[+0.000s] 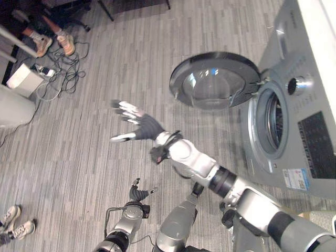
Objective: Grab the laundry basket,head to the washer,open it,put in the laundry and shut it.
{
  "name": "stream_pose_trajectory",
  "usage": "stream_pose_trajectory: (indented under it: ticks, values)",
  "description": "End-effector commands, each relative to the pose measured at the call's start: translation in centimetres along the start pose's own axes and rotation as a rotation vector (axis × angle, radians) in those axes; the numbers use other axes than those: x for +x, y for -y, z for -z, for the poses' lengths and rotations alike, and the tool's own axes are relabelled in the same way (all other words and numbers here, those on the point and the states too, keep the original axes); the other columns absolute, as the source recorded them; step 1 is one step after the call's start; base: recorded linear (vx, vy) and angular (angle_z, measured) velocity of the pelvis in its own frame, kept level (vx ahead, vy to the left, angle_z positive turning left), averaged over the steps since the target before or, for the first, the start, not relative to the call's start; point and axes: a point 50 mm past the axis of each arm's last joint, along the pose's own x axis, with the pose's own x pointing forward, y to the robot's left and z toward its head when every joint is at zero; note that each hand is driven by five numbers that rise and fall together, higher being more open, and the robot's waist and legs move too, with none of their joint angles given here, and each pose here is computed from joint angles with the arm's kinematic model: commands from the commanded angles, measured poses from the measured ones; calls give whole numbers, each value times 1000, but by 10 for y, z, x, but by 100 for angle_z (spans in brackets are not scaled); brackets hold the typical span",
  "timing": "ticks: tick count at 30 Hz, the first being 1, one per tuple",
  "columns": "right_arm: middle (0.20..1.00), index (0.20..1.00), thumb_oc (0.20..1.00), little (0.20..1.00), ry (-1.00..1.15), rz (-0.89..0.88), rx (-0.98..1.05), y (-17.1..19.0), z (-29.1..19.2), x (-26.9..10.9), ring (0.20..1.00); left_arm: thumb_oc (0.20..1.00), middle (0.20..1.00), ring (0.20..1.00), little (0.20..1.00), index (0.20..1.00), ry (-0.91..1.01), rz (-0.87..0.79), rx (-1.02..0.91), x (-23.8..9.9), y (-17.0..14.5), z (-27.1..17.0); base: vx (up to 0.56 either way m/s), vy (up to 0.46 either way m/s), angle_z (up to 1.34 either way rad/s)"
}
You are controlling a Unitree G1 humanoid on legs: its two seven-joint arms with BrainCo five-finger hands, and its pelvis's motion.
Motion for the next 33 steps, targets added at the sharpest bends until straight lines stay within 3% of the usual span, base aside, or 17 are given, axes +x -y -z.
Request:
stream_pose_trajectory:
  ticks: [1, 3, 8, 9, 11, 15, 16, 24, 28, 33]
  values:
    - [1000, 1000, 1000, 1000, 37, 77, -10, 14, -1, -10, 1000, 1000, 1000, 1000, 1000, 1000, 34, -76, 8, 5, -24, -8, -50, 82, -35]
    - [1000, 1000, 1000, 1000, 15, 82, -4, 16, 6, -19, 1000, 1000, 1000, 1000, 1000, 1000, 43, -73, 4, 5, -22, -11, -36, 89, -68]
    - [1000, 1000, 1000, 1000, -189, 126, -153, 42, 62, -100, 1000, 1000, 1000, 1000, 1000, 1000, 173, -88, -6, 11, -19, -52, -15, 93, -73]
    - [1000, 1000, 1000, 1000, -189, 126, -153, 42, 62, -100, 1000, 1000, 1000, 1000, 1000, 1000, 173, -88, -6, 11, -19, -52, -21, 62, -83]
    - [1000, 1000, 1000, 1000, -329, 188, -152, 53, 88, -153, 1000, 1000, 1000, 1000, 1000, 1000, 315, -148, 3, 17, -30, -99, 5, 67, -64]
    - [1000, 1000, 1000, 1000, -492, 229, -127, 59, 112, -203, 1000, 1000, 1000, 1000, 1000, 1000, 354, -296, 70, 27, -65, -135, 7, 80, -63]
    - [1000, 1000, 1000, 1000, -545, 294, -109, 66, 118, -225, 1000, 1000, 1000, 1000, 1000, 1000, 292, -402, 60, 32, -97, -136, -1, 83, -88]
    - [1000, 1000, 1000, 1000, -500, 444, -85, 82, 102, -254, 1000, 1000, 1000, 1000, 1000, 1000, 81, -611, -1, 24, -159, -92, 33, 55, -56]
    - [1000, 1000, 1000, 1000, -395, 496, -48, 88, 85, -253, 1000, 1000, 1000, 1000, 1000, 1000, -23, -706, -92, 12, -177, -55, 42, 24, -28]
    - [1000, 1000, 1000, 1000, -350, 503, -35, 88, 79, -250, 1000, 1000, 1000, 1000, 1000, 1000, -50, -730, -89, 7, -180, -44, 19, -16, 3]
